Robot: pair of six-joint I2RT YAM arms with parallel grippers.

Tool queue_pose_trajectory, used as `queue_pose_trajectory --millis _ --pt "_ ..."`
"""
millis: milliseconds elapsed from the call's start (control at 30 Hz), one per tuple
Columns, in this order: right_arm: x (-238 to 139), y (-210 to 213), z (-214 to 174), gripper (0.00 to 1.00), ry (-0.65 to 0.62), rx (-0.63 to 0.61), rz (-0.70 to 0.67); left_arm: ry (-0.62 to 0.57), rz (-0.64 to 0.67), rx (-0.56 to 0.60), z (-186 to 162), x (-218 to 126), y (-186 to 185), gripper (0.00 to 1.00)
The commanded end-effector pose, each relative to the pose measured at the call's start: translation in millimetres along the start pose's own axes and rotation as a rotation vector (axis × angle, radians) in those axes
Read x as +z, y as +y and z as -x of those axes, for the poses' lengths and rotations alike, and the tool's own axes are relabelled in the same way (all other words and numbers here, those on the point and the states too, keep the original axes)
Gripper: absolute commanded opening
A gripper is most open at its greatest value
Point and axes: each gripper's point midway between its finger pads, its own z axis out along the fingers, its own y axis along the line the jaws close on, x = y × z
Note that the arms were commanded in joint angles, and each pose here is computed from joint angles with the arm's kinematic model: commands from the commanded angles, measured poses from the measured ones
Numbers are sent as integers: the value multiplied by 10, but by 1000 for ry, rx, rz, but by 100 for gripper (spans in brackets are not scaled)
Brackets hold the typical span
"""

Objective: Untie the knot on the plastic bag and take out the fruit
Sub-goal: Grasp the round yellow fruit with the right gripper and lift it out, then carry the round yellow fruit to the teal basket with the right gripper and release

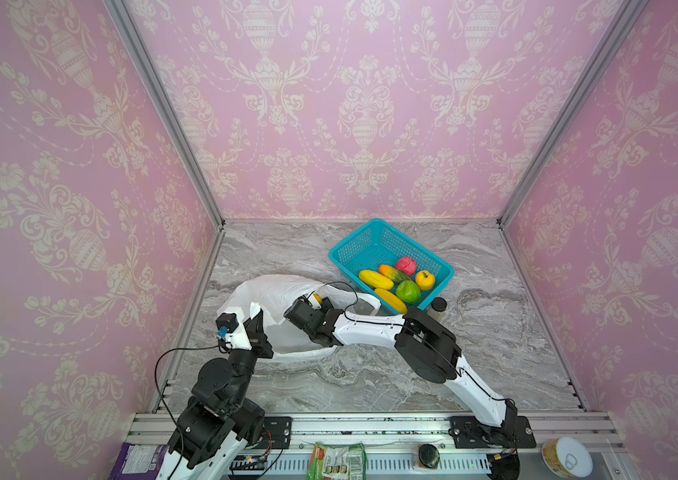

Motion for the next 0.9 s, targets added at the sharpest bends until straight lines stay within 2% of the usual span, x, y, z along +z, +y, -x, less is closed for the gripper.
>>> queue_pose_trajectory --millis 0,167,400,633,867 --pt "-551 96 370 49 -93 33 133 -12 -13 14 37 -13 -22 0" --pt "-1125 121 500 46 -176 79 338 61 -23 54 -66 107 -89 0" --pt "-1667 -106 422 43 -258 137 502 132 -66 65 -241 281 -218 0" --pt "-1976 -603 504 40 -325 206 505 95 -62 52 -215 263 -198 0" --pt "-2295 -1734 610 39 -452 400 333 107 -51 63 -216 236 -172 0"
